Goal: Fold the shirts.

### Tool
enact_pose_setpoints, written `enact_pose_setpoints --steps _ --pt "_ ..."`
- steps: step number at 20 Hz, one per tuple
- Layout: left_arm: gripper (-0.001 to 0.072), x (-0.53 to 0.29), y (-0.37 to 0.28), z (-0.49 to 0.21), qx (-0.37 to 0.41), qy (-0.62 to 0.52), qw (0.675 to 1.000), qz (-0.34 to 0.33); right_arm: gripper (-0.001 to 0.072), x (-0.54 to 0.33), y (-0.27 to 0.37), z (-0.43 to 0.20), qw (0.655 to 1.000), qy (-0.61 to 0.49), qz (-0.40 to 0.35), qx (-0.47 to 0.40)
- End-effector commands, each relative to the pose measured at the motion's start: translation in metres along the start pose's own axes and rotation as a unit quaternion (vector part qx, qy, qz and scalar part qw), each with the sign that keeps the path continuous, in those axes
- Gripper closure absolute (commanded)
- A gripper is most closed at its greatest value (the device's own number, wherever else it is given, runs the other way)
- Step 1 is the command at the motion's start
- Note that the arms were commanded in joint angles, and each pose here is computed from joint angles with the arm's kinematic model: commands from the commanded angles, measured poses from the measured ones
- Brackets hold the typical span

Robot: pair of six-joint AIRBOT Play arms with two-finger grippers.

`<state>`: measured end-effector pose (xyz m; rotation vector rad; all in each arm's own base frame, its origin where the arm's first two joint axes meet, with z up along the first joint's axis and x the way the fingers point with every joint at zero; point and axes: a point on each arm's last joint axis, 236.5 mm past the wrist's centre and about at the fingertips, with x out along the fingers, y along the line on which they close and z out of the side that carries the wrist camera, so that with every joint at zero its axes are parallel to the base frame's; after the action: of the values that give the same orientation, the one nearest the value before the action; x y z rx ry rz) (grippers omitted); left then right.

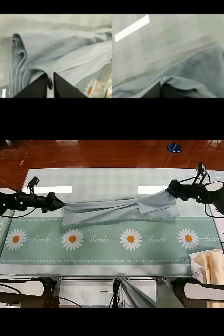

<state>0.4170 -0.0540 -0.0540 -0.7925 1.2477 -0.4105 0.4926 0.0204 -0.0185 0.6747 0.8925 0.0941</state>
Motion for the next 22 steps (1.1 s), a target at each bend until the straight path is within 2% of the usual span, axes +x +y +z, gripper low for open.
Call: enact_pose_setpoints --steps 1,3,4,6,7,9,10,16,20,22 --pt "0.0466 0.007 0.011 -0.004 -0.009 0.018 1.000 -0.003 0.0490 0.011 -0.008 -0.010 1.000 0.021 -0.005 0.004" --pt "0.0438 -0.010 0.012 0.000 0.010 0.014 1.000 -0.013 0.0277 0.000 -0.008 -0.001 1.000 0.008 -0.004 0.002" --pt "0.0438 -0.026 0.015 0.006 0.008 0.008 1.000 -0.019 0.0231 -0.013 -0.009 0.011 1.000 -0.005 -0.005 -0.006" --pt "0.0439 -0.073 0.024 0.026 0.000 -0.029 0.999 -0.025 0.0226 -0.052 -0.025 0.034 0.997 -0.020 -0.041 -0.055" --pt "0.0439 -0.097 0.029 0.037 -0.006 -0.058 0.998 -0.019 0.0226 -0.067 -0.043 0.031 0.993 0.008 -0.080 -0.089" --pt "0.0439 -0.135 0.035 0.049 -0.006 -0.110 0.994 -0.004 0.0163 -0.092 -0.093 0.001 0.969 0.121 -0.166 -0.135" --pt "0.0439 -0.146 0.032 0.050 0.000 -0.123 0.992 0.000 0.0134 -0.095 -0.107 -0.012 0.961 0.158 -0.178 -0.143" --pt "0.0440 -0.158 -0.007 0.042 0.049 -0.129 0.990 0.001 0.0120 -0.039 -0.104 -0.027 0.984 0.170 -0.045 -0.018" --pt "0.0445 -0.147 -0.022 0.042 0.065 -0.122 0.990 0.000 0.0123 -0.005 -0.080 -0.055 0.977 0.212 0.032 -0.009" --pt "0.0445 -0.140 -0.029 0.041 0.073 -0.116 0.991 -0.002 0.0124 0.013 -0.073 -0.064 0.975 0.217 0.031 -0.018"
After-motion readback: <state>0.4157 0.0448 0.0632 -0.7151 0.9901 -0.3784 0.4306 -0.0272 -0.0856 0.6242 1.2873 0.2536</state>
